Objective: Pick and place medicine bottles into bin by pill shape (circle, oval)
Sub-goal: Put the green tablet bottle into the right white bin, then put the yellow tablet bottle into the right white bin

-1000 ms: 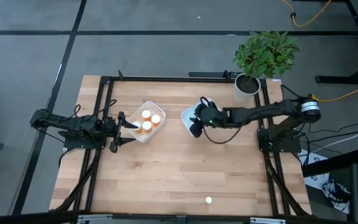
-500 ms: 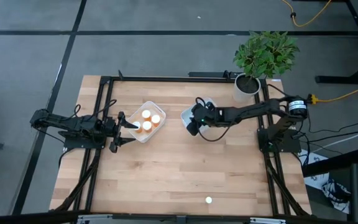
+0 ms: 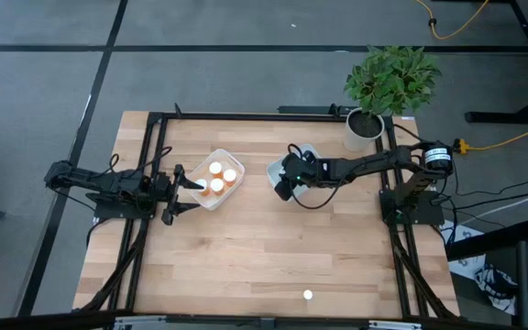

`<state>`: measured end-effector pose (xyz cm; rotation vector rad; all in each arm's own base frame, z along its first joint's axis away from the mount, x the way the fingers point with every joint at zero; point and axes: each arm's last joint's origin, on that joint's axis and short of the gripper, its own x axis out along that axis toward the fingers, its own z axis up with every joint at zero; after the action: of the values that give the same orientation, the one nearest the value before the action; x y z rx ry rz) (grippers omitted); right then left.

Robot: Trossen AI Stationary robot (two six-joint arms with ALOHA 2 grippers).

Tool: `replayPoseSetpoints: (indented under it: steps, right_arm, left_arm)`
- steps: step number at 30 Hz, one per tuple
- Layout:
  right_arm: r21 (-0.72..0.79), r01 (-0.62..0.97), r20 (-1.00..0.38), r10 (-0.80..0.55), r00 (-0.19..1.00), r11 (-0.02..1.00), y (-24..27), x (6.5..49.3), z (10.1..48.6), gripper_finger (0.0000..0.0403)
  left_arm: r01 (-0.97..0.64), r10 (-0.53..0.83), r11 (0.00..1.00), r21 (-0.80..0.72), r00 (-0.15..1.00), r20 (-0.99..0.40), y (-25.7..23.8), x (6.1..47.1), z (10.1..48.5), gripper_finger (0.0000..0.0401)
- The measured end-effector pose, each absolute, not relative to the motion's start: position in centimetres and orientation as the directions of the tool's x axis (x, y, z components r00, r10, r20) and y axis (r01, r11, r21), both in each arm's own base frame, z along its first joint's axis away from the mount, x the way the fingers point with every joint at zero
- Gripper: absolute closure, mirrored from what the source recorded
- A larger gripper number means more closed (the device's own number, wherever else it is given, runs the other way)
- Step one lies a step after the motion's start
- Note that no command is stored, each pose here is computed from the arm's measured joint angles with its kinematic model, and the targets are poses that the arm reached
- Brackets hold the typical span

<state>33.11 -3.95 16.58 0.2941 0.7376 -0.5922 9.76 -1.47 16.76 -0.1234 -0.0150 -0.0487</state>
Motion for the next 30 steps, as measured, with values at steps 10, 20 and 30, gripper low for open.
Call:
replayPoseSetpoints:
  steps: [10,20,30]
  right_arm:
    - [0.046,0.599,-0.702,-0.401,0.588,0.799,-3.95,33.11,16.59,0.0252]
    - [0.017,0.621,-0.690,-0.441,0.575,0.783,-4.07,33.07,16.62,0.0250]
    - [-0.013,0.618,-0.684,-0.458,0.568,0.786,-4.09,33.05,16.64,0.0250]
  left_arm:
    - [0.049,-0.048,0.991,-0.123,0.999,0.018,-1.47,9.76,16.77,0.0138]
    - [0.050,-0.048,0.991,-0.123,0.999,0.018,-1.47,9.76,16.76,0.0138]
    - [0.050,-0.048,0.991,-0.124,0.999,0.018,-1.47,9.76,16.76,0.0138]
